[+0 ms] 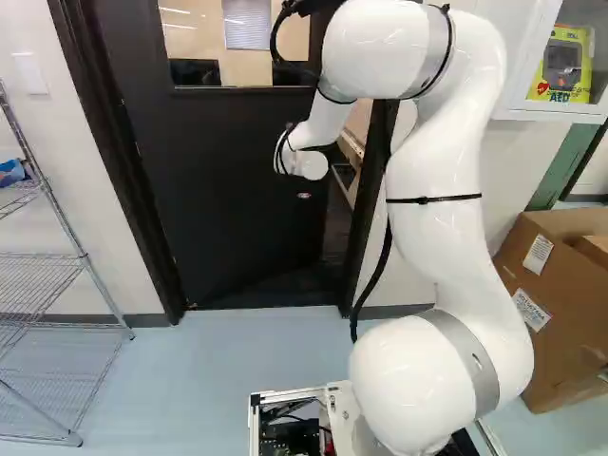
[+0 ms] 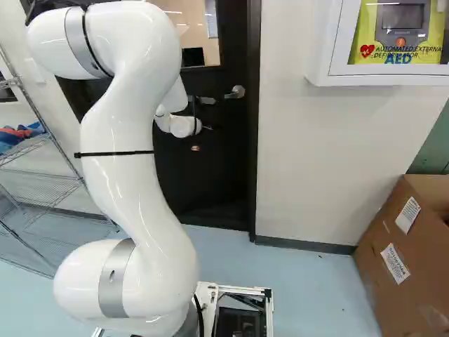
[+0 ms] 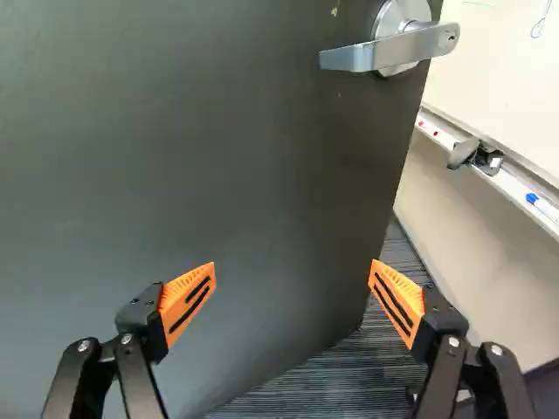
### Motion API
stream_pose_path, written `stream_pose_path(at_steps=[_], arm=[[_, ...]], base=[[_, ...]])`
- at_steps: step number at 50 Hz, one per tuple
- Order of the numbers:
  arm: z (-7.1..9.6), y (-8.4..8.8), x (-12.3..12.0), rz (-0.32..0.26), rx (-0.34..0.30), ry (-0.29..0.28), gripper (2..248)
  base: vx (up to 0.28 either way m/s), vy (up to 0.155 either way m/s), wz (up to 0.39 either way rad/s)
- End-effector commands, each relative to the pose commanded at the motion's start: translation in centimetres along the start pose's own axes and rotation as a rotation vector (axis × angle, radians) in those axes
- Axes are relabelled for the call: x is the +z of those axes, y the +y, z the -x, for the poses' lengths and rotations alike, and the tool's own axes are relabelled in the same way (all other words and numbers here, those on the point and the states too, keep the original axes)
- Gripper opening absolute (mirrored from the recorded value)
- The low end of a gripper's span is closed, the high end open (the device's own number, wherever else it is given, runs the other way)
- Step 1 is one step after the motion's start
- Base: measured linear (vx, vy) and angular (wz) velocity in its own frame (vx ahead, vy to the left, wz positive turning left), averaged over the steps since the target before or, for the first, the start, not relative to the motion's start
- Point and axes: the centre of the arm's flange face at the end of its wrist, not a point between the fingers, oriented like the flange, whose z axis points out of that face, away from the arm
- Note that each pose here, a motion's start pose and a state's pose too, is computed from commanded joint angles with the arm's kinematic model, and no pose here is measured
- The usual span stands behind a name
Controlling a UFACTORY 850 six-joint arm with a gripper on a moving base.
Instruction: Open the door and move inside
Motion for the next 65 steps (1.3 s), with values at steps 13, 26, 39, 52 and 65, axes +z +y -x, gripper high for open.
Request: stream_pose_path(at_steps=[13,26,39,52,65], arm=[[0.4,0.7,-2.5,-0.018,-0.034,-0.015,247],[0.9,1.6,-5.0,-0.024,-0.053,-0.029,247],[1.3,2.9,-7.3,-0.010,-0.053,-0.039,247],[1.8,4.2,-9.6,0.008,-0.049,-0.047,247],[2.3,5.0,-12.0,0.007,-0.059,-0.049,247]], base=[[0.000,0.000,0.000],[0.000,0.000,0.000],[0.000,0.000,0.000],[0.000,0.000,0.000],[0.000,0.000,0.000]])
